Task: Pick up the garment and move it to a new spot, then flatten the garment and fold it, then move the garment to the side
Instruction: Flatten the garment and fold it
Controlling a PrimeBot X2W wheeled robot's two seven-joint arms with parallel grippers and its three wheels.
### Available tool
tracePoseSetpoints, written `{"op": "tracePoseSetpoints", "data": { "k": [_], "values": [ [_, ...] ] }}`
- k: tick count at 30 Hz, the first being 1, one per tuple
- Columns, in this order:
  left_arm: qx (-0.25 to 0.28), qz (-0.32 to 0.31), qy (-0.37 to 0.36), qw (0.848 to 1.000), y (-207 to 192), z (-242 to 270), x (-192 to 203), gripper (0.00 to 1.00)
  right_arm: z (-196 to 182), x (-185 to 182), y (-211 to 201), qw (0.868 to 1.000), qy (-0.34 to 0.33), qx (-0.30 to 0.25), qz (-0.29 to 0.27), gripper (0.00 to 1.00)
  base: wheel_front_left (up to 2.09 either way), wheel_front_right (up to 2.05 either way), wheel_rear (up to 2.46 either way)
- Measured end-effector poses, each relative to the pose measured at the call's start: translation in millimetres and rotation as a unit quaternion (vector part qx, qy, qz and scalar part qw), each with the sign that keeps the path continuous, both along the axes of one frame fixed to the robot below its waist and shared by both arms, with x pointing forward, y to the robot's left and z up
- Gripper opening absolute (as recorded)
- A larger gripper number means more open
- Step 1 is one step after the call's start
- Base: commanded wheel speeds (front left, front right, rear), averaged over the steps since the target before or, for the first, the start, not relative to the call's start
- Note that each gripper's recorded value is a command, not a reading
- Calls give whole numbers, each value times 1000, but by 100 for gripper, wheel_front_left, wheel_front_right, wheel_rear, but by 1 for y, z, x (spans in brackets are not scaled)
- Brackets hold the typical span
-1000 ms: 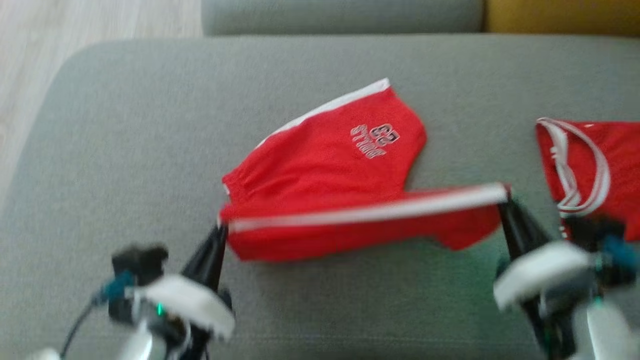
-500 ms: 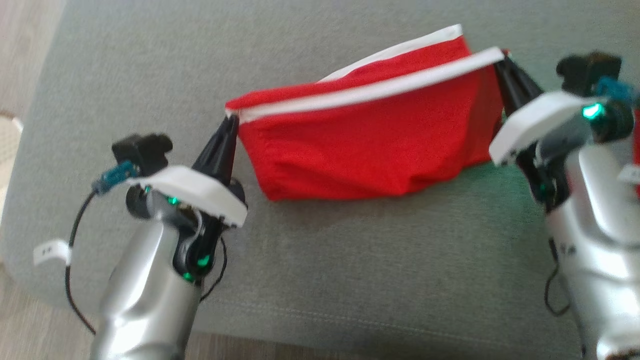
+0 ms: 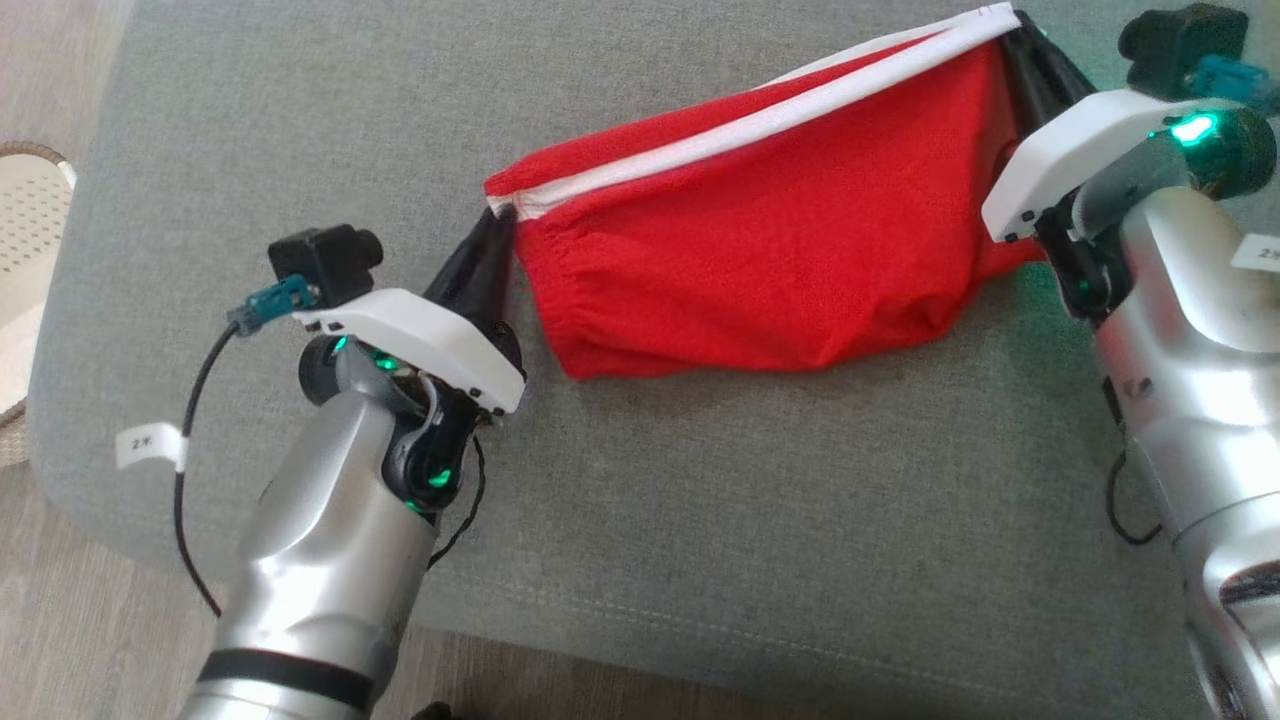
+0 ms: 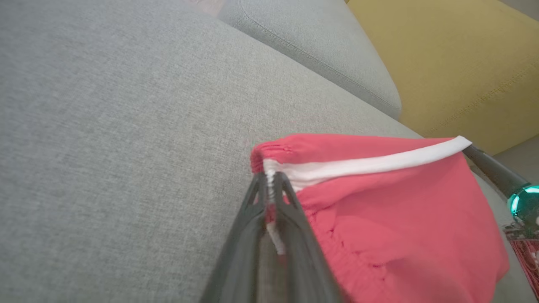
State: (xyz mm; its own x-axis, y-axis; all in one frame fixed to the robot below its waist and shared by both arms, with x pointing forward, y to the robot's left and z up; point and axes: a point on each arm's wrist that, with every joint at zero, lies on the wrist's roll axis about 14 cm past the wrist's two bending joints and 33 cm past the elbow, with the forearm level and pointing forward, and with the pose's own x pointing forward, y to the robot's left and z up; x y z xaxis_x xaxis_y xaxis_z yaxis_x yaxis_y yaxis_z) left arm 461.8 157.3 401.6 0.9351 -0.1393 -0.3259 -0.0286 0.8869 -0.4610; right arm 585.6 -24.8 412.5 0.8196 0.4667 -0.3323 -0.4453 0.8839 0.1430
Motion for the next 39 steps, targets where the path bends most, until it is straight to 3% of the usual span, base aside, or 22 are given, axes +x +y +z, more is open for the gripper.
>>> {"op": "tracePoseSetpoints", "data": {
  "k": [7, 15, 20, 26, 39],
  "values": [
    [2, -5, -30, 1000, -7, 8, 3, 100, 16, 3, -5, 999, -54, 8, -6, 100, 0, 0, 0],
    [98, -6, -104, 990, 8, 40, 1, 100, 56, -5, -24, 992, -124, 13, -20, 100, 0, 0, 0],
    [131, 15, -156, 979, 17, 70, -13, 100, 65, -40, -42, 988, -147, 22, -41, 100, 0, 0, 0],
    [149, 8, -162, 975, 16, 73, -34, 100, 73, -73, -61, 983, -165, 30, -69, 100, 0, 0, 0],
    [162, -15, -150, 975, 5, 71, -58, 100, 62, -148, -92, 986, -116, 17, -122, 100, 0, 0, 0]
  ]
}}
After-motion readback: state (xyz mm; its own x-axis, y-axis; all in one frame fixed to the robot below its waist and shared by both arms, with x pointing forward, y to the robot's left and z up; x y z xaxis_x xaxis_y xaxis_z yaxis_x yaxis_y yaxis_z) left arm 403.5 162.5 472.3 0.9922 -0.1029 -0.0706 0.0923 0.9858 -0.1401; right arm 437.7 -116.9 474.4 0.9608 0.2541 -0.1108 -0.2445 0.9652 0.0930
